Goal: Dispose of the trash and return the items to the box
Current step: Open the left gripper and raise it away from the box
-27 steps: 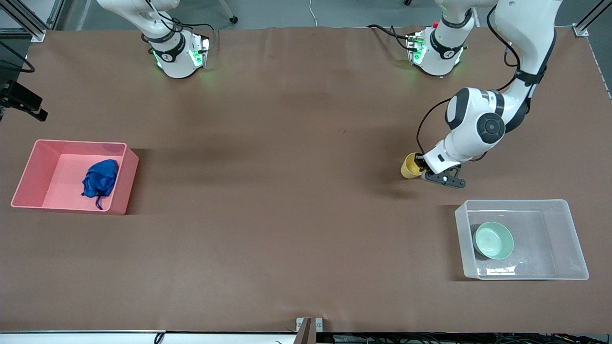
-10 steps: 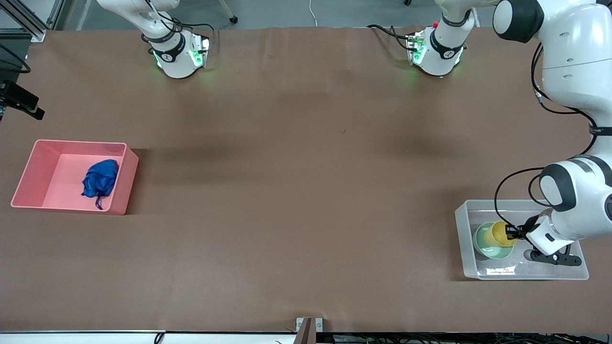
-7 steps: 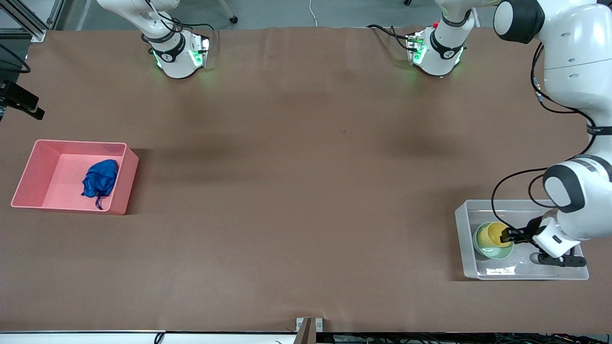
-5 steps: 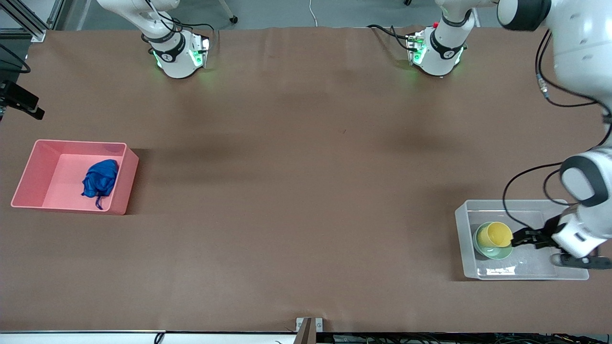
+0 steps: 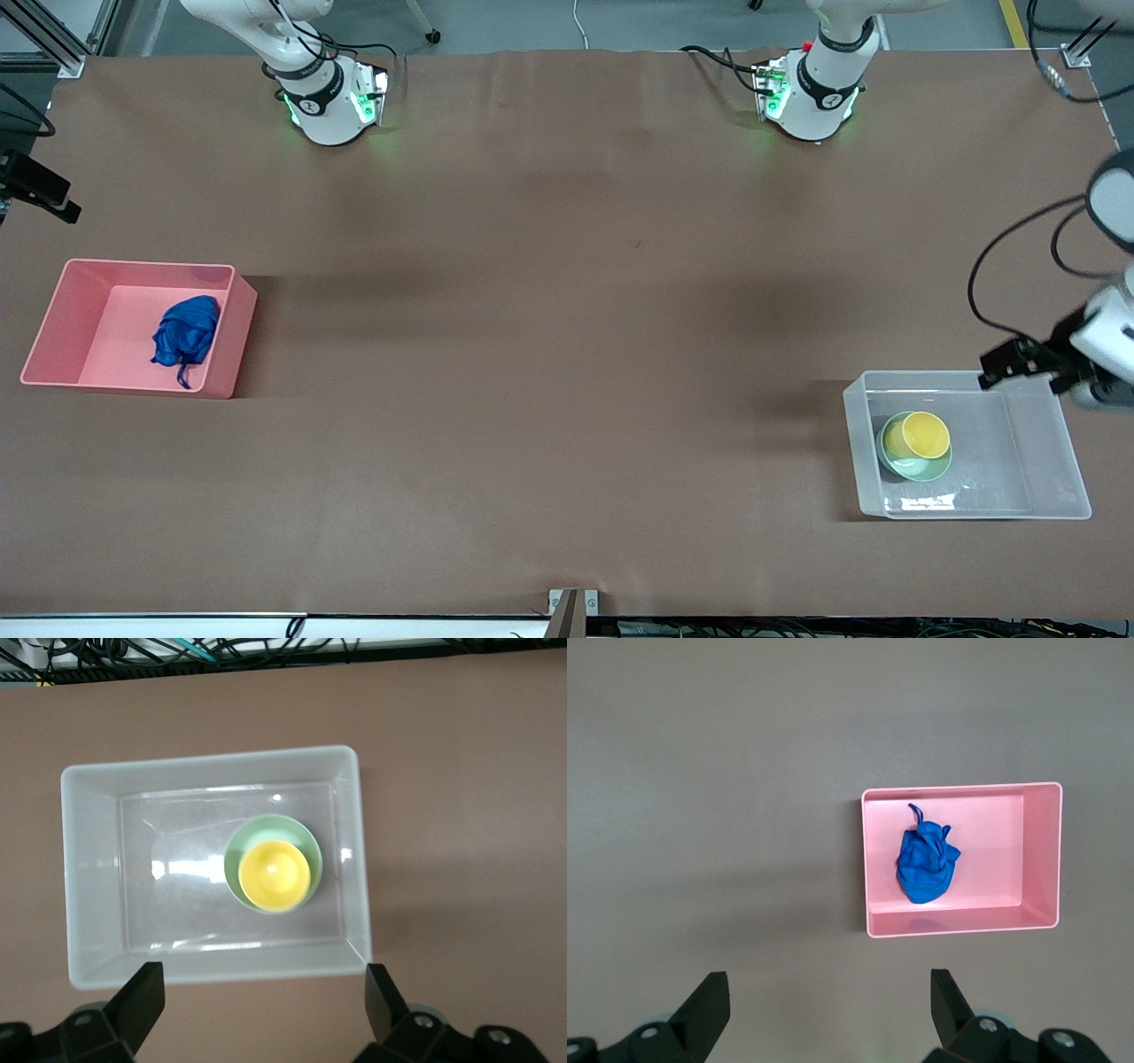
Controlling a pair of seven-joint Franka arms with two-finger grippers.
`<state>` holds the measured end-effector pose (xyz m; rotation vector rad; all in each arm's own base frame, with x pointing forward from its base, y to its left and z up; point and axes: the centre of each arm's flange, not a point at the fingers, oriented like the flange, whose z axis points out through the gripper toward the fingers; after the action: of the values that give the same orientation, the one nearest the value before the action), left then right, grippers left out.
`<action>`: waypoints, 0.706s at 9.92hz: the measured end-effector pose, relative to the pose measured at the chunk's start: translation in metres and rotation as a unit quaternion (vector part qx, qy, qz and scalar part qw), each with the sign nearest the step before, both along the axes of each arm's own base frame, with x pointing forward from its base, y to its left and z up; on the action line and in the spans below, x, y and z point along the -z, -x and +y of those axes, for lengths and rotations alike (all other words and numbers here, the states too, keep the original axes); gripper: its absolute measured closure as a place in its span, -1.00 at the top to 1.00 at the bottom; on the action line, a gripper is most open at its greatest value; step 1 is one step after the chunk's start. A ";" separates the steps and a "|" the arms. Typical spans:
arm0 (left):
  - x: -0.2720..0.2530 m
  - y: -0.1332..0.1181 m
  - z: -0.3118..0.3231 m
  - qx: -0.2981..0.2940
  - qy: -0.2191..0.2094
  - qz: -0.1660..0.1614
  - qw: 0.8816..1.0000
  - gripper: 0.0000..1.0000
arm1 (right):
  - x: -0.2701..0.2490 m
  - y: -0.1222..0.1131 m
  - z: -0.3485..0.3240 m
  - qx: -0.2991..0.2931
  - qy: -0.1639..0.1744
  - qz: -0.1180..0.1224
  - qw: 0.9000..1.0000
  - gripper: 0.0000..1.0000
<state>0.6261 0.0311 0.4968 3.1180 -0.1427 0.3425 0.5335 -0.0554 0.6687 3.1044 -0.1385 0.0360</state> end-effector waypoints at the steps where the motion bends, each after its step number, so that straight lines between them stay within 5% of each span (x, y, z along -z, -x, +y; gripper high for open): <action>1: -0.020 0.024 -0.018 0.009 0.001 0.000 1.000 1.00 | -0.001 -0.001 -0.002 0.002 0.000 -0.004 1.000 1.00; 3: -0.066 0.059 -0.027 0.014 0.003 0.026 1.000 1.00 | -0.001 -0.001 -0.005 0.004 0.000 -0.004 1.000 1.00; 7: -0.161 0.067 -0.035 0.010 0.005 0.055 0.998 1.00 | 0.001 0.001 -0.004 0.004 -0.003 0.002 1.000 1.00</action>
<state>0.5588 -0.0041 0.6576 3.1142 -0.1707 0.1717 0.5329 -0.0591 0.6678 3.1091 -0.1511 0.0291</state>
